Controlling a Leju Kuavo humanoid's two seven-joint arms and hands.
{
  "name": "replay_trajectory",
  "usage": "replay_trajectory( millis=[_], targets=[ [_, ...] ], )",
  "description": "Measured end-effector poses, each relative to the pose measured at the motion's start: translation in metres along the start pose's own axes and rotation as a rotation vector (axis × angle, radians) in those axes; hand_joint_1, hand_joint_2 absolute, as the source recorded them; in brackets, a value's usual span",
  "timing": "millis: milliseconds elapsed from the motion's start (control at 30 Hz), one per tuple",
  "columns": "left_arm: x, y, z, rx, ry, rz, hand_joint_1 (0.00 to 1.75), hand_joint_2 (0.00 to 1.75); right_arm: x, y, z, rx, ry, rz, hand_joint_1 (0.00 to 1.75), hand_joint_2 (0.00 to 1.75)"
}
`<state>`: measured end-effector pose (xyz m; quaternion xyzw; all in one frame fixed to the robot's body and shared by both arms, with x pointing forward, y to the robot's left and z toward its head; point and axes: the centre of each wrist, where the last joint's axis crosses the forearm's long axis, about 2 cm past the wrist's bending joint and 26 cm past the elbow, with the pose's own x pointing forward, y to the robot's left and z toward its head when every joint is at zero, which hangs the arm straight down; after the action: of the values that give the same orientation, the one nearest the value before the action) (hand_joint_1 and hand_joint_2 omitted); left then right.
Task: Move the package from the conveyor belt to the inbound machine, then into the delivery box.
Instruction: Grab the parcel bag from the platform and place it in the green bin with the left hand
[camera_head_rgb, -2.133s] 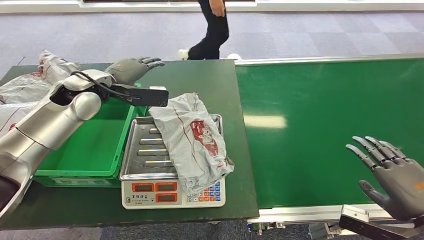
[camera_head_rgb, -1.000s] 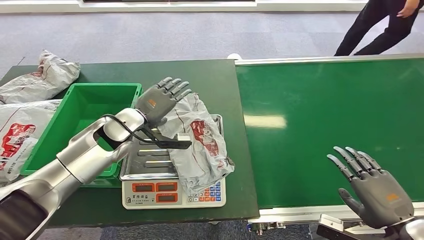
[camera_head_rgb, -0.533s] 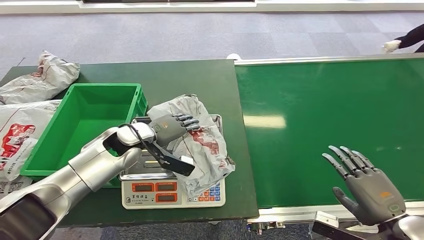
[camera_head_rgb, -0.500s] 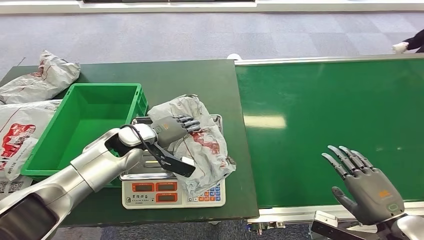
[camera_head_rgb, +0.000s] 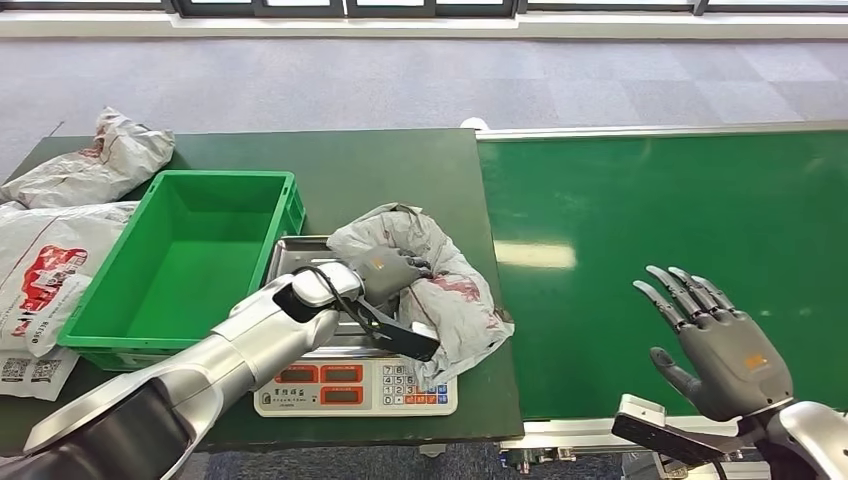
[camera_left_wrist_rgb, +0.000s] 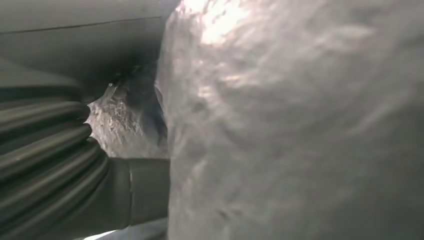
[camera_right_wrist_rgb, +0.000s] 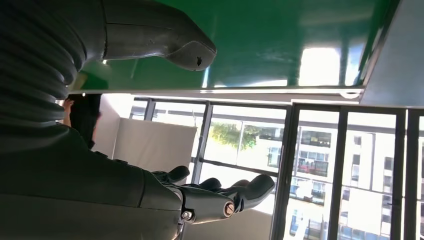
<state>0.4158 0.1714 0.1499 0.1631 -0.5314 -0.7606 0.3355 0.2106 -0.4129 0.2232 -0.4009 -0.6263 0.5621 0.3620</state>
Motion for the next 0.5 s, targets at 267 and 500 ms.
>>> replay_trajectory(
  millis=[267,500],
  targets=[
    [-0.0001,-0.0018,-0.0006,0.014,0.027,-0.026,1.75,1.75,-0.0033,-0.0014,-0.0035,-0.010,-0.009,-0.004,0.00,1.75],
    [-0.0007,-0.0078,0.0044,0.071,0.086,-0.110,1.75,1.75,-0.0037,0.0026,-0.0047,-0.009,-0.009,0.004,0.00,1.75]
  ],
)
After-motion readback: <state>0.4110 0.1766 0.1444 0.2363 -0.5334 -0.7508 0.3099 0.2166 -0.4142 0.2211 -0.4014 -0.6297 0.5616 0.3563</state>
